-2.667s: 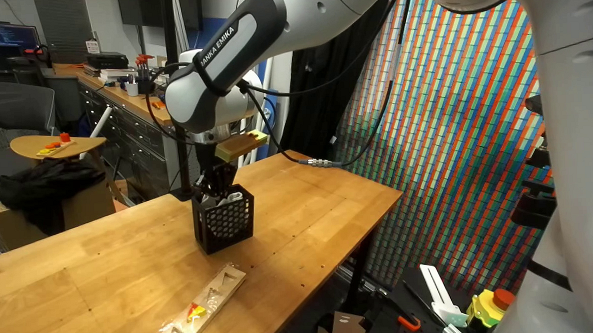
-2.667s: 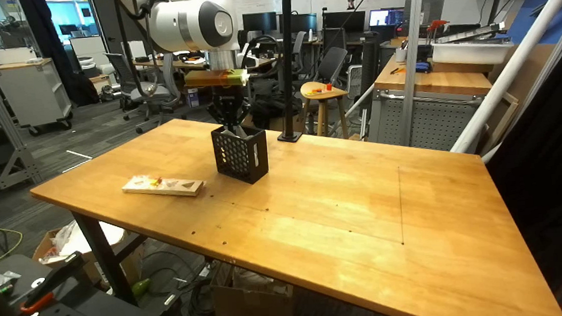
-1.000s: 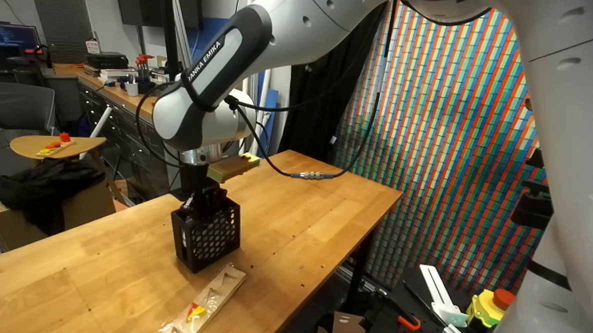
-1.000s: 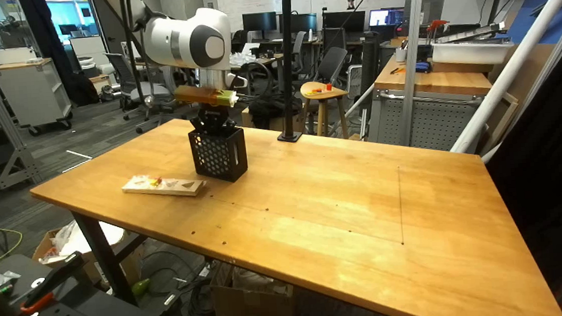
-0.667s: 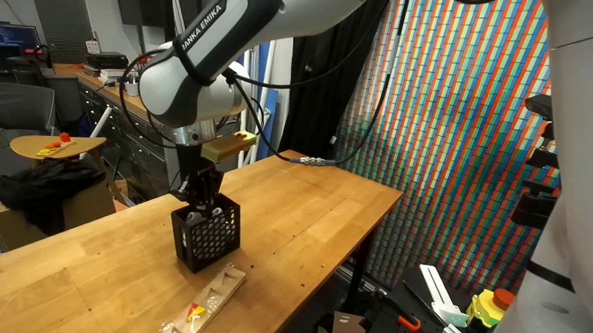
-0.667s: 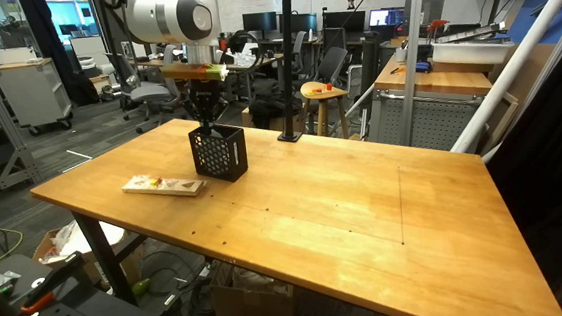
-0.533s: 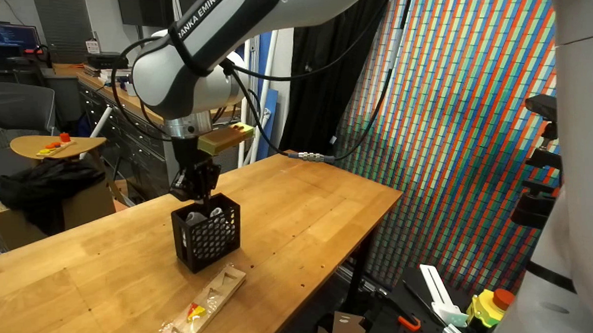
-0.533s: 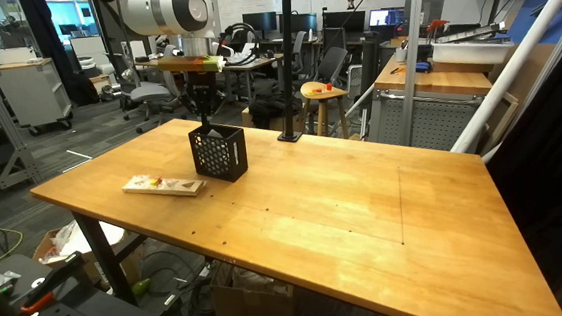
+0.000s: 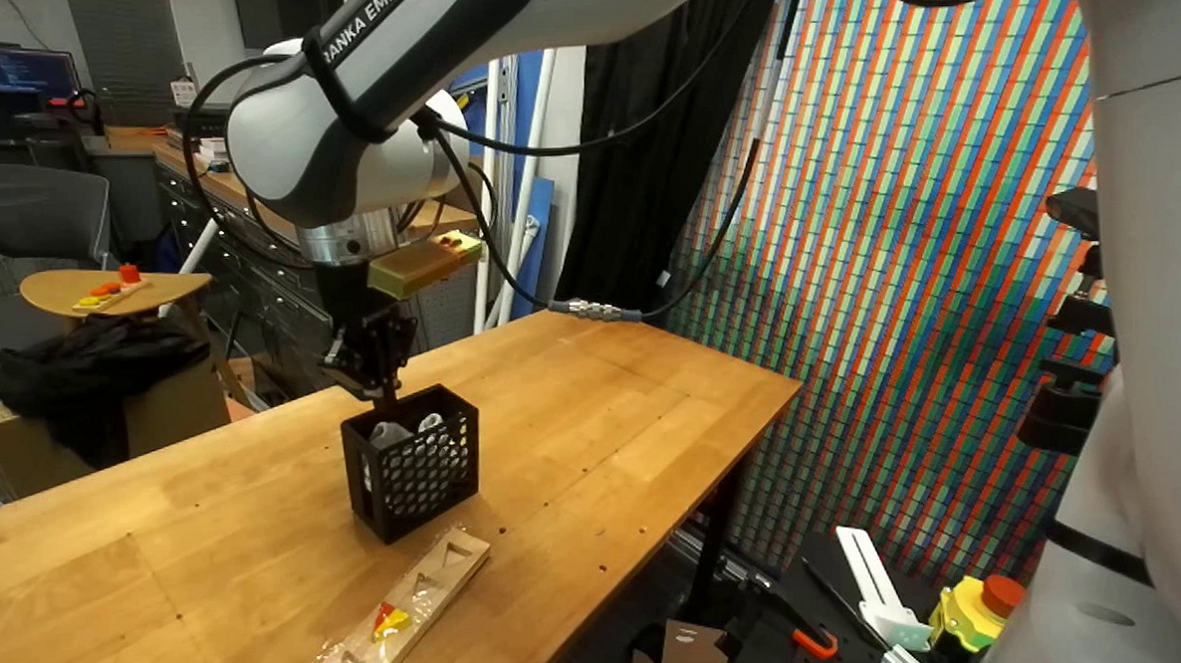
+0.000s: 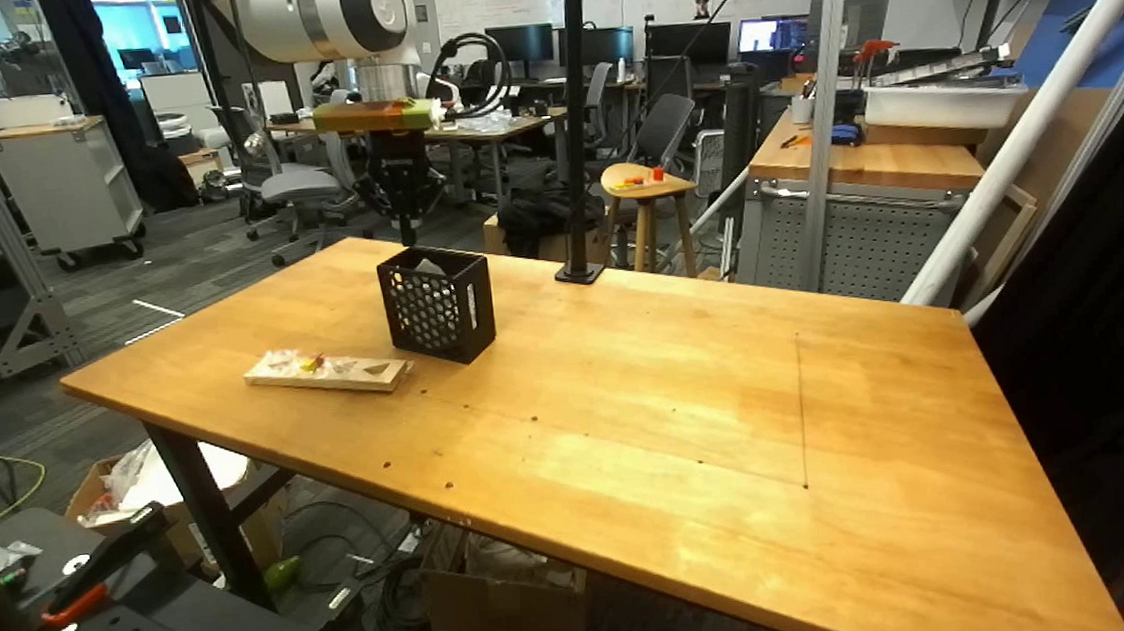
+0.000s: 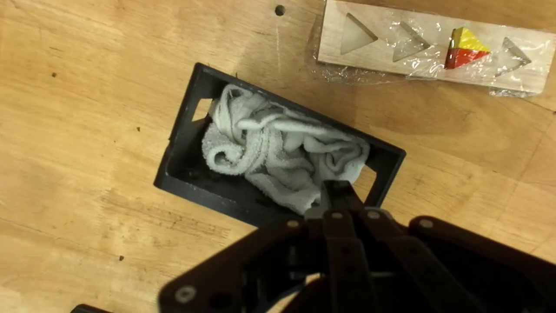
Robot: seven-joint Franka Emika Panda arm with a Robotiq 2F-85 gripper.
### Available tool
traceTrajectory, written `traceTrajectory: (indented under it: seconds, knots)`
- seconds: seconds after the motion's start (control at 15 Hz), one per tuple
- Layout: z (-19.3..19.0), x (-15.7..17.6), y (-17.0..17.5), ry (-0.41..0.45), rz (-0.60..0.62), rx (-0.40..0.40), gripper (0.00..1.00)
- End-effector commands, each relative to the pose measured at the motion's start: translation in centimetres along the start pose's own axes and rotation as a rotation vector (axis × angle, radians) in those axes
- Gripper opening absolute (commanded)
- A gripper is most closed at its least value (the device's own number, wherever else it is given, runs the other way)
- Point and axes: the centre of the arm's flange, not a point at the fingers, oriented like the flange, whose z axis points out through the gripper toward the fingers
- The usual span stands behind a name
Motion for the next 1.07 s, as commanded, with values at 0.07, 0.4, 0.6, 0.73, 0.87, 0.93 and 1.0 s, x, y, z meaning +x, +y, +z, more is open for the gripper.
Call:
traceTrajectory:
  seconds: [0.07, 0.4, 0.6, 0.73, 0.87, 0.93, 1.0]
  knots:
    - [-0.2, 1.9, 0.9, 0.007, 0.005, -0.021, 0.01]
    - [1.2, 2.6, 1.4, 0.007, 0.018, -0.012, 0.01]
    - [2.2, 2.6, 1.4, 0.002, 0.023, -0.003, 0.01]
    - [2.6, 2.4, 1.5, 0.001, 0.029, 0.001, 0.01]
    - [3.1, 2.2, 1.7, 0.000, 0.039, 0.004, 0.01]
    - [3.2, 2.1, 1.8, 0.000, 0.043, 0.006, 0.01]
    - [3.5, 2.0, 1.9, 0.001, 0.048, 0.008, 0.01]
